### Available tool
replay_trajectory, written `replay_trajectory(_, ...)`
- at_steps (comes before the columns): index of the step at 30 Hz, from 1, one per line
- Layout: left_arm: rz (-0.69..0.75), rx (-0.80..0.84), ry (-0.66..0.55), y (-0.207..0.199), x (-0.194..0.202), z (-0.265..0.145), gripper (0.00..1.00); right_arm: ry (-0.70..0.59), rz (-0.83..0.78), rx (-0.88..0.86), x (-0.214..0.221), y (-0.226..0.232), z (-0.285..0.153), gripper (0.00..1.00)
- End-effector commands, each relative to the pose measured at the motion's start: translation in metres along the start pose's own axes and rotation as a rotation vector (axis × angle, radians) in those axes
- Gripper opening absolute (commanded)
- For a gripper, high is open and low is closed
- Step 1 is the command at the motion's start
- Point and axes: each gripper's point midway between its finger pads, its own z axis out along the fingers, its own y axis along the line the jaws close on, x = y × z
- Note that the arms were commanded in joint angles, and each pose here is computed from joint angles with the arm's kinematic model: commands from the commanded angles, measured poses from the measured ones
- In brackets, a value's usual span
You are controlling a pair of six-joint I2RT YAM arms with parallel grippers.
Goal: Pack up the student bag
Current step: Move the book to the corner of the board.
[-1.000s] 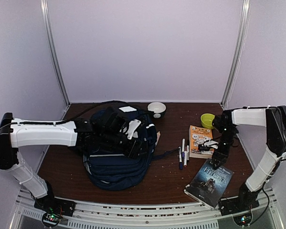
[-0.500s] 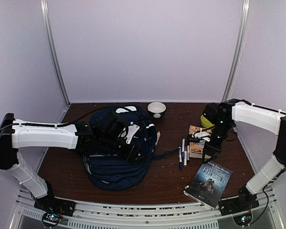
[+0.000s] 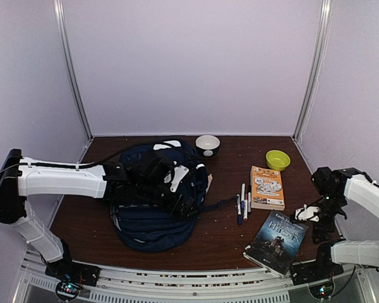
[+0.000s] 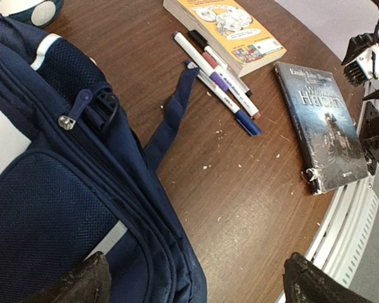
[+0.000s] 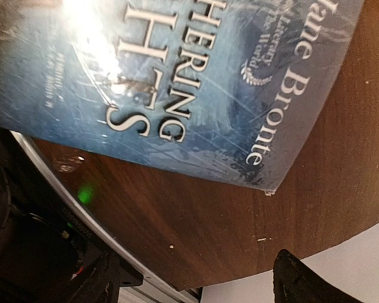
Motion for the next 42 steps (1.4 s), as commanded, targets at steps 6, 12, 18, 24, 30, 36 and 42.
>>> replay_trajectory(6, 0.055, -0.077, -0.113, 0.008, -0.028, -0.011, 0.98, 0.05, -0.092, 0.211, -0.014, -0.054, 0.032, 0.81)
replay_trajectory(12, 0.021, -0.071, -0.116, 0.008, -0.024, -0.013, 0.98, 0.012, -0.186, 0.27, -0.057, -0.052, 0.043, 0.75)
replay_trajectory(18, -0.096, -0.13, -0.114, 0.021, -0.017, -0.014, 0.98, -0.108, -0.299, 0.316, -0.125, -0.039, 0.029, 0.7)
replay_trajectory(24, -0.088, -0.079, -0.041, 0.011, -0.01, -0.001, 0.9, -0.261, -0.354, 0.378, -0.215, -0.031, 0.003, 0.7)
replay_trajectory(30, -0.11, -0.007, 0.043, 0.001, 0.009, 0.012, 0.81, -0.366, -0.227, 0.338, -0.292, -0.041, -0.027, 0.67)
replay_trajectory(36, -0.149, 0.057, 0.092, -0.009, 0.024, 0.013, 0.73, -0.426, -0.116, 0.366, -0.278, -0.047, -0.076, 0.7)
replay_trajectory(42, -0.165, 0.053, 0.12, -0.017, 0.034, 0.0, 0.73, -0.486, 0.121, 0.197, -0.229, -0.039, -0.102, 0.7)
